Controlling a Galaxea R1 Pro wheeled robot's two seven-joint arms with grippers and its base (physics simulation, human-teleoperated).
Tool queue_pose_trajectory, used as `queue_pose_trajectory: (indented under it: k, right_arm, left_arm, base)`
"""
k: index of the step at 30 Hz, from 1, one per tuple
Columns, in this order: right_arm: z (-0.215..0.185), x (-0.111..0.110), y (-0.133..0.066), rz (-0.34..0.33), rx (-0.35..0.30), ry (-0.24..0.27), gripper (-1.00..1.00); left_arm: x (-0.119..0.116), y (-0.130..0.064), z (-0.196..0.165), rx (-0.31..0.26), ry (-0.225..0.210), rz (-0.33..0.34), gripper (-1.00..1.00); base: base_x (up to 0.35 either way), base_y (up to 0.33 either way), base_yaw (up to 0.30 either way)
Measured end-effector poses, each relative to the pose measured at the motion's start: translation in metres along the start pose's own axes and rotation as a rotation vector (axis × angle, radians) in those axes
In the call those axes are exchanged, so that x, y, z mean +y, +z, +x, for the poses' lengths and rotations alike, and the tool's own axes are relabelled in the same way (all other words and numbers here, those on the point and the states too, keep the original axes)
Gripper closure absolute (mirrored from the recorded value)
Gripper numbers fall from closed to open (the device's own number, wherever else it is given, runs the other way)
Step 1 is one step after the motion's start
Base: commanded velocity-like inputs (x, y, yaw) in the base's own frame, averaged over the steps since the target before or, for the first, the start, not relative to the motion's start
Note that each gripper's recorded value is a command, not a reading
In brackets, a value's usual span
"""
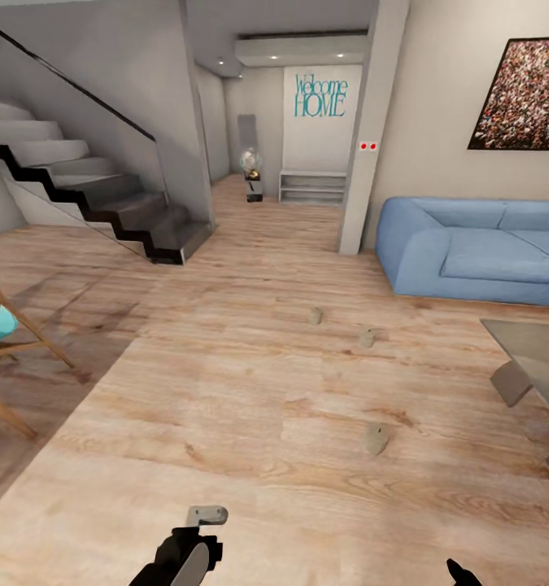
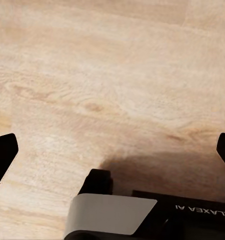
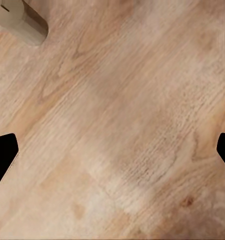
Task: Place each of the two pumpkins and all three candles from the living room inside a cabinet in the living room (use any cabinet), then make sure every cabinet is closed, and position the cauldron so it is next to a table in the living room.
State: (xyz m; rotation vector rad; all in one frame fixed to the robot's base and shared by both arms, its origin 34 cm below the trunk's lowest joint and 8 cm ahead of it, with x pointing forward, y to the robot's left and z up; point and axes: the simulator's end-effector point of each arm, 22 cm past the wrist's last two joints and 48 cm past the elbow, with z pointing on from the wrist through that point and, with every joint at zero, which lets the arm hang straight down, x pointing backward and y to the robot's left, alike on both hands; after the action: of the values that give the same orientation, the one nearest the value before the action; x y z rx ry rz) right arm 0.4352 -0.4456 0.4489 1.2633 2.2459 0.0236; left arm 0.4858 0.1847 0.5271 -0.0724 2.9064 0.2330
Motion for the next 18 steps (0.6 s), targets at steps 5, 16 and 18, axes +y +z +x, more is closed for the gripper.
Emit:
queue_pose_trajectory:
  k: [5,16,18]
  right_arm:
    - [0.001,0.001,0.000,-0.003,0.002,-0.008,-1.00]
    - [0.028,0.024,-0.001,-0.066,0.075,-0.243,-1.00]
    - [0.031,0.025,-0.001,-0.069,0.083,-0.257,-1.00]
  left_arm:
    - [-0.001,0.000,-0.003,-0.014,-0.011,0.000,-1.00]
    - [0.000,0.000,-0.010,-0.043,-0.045,0.002,-1.00]
    - [0.000,0.000,-0.010,-0.043,-0.047,0.002,-1.00]
  base:
    - [0.327,-0.004,-0.279]
    - [0.325,0.047,-0.096]
    - [0.309,0.167,-0.002]
